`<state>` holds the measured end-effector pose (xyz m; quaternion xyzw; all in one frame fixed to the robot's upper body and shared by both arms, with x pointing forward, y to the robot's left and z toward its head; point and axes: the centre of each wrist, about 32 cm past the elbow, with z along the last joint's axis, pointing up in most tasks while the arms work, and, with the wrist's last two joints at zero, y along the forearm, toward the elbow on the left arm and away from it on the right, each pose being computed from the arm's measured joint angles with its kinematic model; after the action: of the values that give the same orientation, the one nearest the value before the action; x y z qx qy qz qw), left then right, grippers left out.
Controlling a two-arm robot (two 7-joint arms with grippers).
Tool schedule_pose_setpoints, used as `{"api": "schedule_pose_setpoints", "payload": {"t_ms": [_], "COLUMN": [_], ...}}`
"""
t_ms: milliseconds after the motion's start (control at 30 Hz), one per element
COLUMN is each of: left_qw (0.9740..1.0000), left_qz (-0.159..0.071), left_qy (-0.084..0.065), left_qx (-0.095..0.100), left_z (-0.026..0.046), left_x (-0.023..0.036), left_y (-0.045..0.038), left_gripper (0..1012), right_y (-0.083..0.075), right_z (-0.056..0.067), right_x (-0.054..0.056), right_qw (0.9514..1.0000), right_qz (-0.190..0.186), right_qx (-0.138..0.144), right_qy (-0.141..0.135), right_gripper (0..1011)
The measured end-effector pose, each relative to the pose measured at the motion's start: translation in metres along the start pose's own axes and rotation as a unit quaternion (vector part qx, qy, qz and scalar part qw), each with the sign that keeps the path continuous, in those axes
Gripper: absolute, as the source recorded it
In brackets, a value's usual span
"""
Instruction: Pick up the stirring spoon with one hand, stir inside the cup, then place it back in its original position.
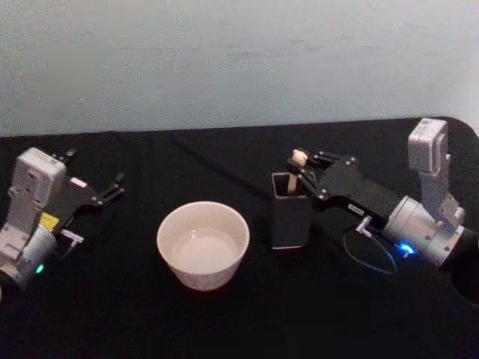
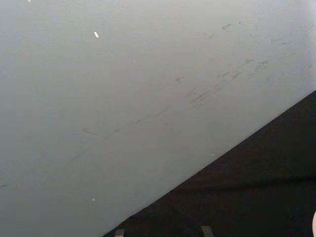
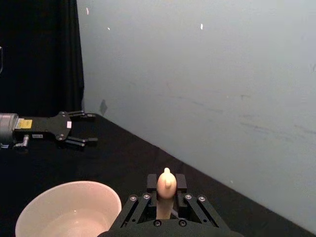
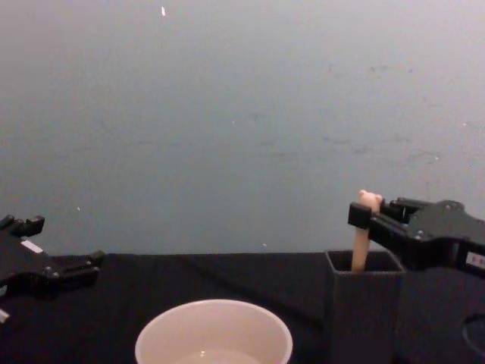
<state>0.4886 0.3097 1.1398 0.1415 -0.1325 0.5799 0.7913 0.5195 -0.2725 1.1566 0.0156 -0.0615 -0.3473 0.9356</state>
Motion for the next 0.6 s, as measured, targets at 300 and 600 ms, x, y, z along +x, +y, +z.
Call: {"api": "schedule_pose_setpoints", "payload": {"t_ms": [300, 600], "left_qw": [1.0, 1.0], "left_qz": [0.0, 0.0], "left_qy": [0.0, 0.0], "left_qx": [0.0, 0.0], "left_z": [0.0, 0.0], "left_x": [0.0, 0.0], "left_y": [0.0, 0.0], "left_gripper": [1001, 1001], "right_y": [0.0017, 0.0018], "right_z": [-0.0051, -0.0061], "right_x": [0.0003, -0.0002], "right_qw": [0.9997, 0.9994], "right_qz": [-0.01, -0.014], "right_qx": [-0.016, -0.02], "right_qy": [0.016, 0.023], "right_gripper": [214, 214]}}
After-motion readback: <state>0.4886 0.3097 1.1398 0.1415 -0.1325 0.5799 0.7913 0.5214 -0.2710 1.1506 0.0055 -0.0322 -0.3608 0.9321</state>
